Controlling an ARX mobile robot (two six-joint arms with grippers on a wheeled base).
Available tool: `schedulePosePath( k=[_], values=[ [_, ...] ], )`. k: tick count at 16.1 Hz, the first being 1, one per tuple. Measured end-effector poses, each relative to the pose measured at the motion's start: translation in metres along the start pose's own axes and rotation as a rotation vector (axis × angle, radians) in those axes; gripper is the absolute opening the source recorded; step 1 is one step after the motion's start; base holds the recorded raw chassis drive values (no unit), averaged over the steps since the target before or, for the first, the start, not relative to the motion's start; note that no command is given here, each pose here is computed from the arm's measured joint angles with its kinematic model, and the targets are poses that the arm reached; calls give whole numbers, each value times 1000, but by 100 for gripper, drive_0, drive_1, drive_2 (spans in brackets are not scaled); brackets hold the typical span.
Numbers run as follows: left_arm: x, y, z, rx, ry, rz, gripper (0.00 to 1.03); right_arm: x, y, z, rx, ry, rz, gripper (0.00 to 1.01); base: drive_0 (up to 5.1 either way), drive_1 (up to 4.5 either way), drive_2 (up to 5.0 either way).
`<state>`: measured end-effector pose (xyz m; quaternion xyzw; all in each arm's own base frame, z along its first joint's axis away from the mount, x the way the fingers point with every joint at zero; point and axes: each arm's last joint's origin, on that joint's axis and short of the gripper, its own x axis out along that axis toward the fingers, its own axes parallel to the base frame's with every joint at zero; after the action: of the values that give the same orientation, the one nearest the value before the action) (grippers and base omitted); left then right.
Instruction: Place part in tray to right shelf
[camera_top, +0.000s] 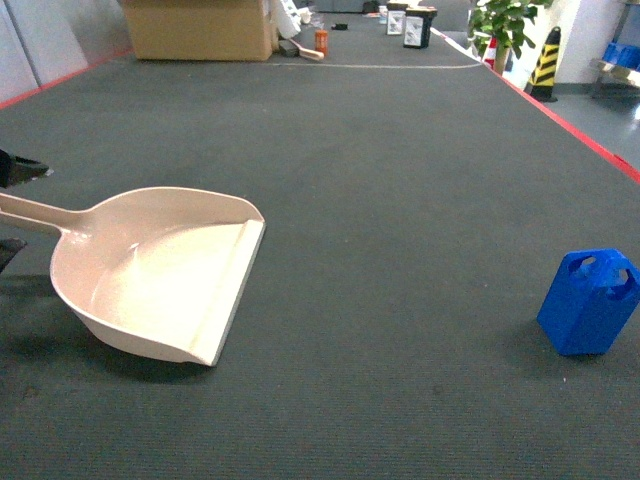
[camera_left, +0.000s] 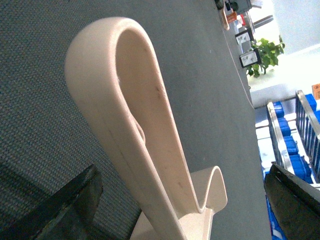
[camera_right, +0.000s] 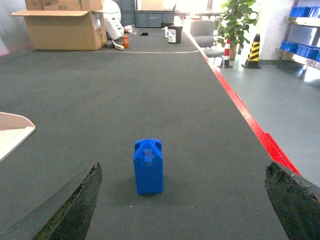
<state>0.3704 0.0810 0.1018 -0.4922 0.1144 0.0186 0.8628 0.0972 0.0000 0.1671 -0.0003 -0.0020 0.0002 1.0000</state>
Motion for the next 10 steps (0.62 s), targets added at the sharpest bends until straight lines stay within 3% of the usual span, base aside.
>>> schedulePosePath(
  k=[2, 5, 10],
  values=[
    [10, 2, 3, -18, -11, -18, 98, 0, 0, 0, 0, 0, 0, 98, 0, 0, 0],
    [27, 8, 8, -86, -20, -30, 97, 0, 0, 0, 0, 0, 0, 98, 0, 0, 0],
    [36, 1, 8, -132, -9, -141, 36, 0, 0, 0, 0, 0, 0, 98, 0, 0, 0]
  ],
)
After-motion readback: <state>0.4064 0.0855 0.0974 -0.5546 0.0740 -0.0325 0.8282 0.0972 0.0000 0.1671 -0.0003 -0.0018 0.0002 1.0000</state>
